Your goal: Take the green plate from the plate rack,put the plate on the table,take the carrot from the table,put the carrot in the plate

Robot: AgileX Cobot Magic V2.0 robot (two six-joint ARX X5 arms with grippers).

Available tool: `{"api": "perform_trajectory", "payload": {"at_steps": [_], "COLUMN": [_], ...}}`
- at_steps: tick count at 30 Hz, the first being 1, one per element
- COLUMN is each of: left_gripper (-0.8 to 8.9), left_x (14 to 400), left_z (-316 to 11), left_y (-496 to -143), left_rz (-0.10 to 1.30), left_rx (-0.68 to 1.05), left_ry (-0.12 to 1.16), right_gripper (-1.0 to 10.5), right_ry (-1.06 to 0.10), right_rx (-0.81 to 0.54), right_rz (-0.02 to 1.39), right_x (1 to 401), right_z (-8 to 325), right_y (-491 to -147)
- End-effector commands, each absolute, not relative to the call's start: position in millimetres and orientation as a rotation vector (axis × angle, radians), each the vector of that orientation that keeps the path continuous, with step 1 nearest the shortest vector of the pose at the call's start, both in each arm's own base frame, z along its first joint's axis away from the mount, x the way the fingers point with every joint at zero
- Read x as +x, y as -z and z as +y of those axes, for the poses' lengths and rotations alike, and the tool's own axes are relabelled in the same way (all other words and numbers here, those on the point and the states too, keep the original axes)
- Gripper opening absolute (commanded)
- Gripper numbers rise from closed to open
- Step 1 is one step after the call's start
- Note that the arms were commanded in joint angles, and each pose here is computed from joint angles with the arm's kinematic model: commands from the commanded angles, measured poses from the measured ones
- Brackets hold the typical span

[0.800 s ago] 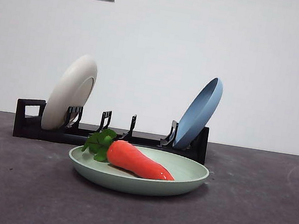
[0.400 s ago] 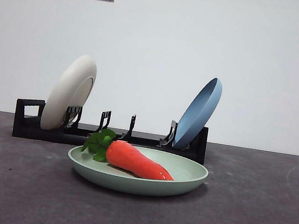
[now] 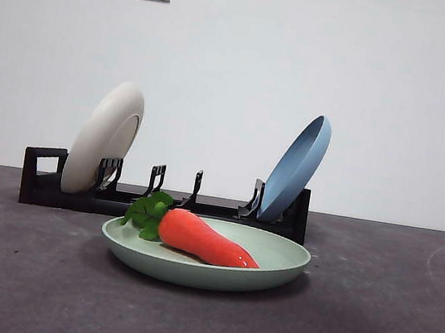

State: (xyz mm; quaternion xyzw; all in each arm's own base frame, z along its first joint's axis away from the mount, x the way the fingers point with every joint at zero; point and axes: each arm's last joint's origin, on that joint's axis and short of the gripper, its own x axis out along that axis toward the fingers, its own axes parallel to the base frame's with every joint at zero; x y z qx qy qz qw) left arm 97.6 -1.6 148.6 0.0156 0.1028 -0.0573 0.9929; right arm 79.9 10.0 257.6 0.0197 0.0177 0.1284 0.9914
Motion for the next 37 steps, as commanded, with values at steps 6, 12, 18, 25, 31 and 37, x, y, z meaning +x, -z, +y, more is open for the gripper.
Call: {"api": "perform_trajectory", "payload": {"at_steps": [6,12,18,25,31,37], "left_gripper": [-0.03,-0.03,-0.03,-0.03,-0.03,-0.03], "left_x": [98,98,98,98,98,98], "left_z": [-1,-1,-1,-1,-1,-1], "left_y": [-144,-144,-144,-144,-144,-144], "left_rz": [0.215,0.215,0.215,0.215,0.215,0.215], "left_rx": [0.023,0.023,0.023,0.023,0.023,0.023], "left_ry": [0.112,0.111,0.112,0.111,0.111,0.112], "right_gripper": [0.0,0.0,0.0,0.0,0.0,0.0], "right_ry": [-0.245,-0.218,-0.226,-0.230,-0.225,-0.225], "right_rx": [0.060,0.074,0.091,0.131,0.172,0.172], "right_rz": [0.025,0.067,0.106,0.167,0.181,0.181], "right_x": [89,94,96,95,95,95], "right_z": [10,9,10,11,11,11], "right_y": [-198,-172,-157,-150,-150,-150]}}
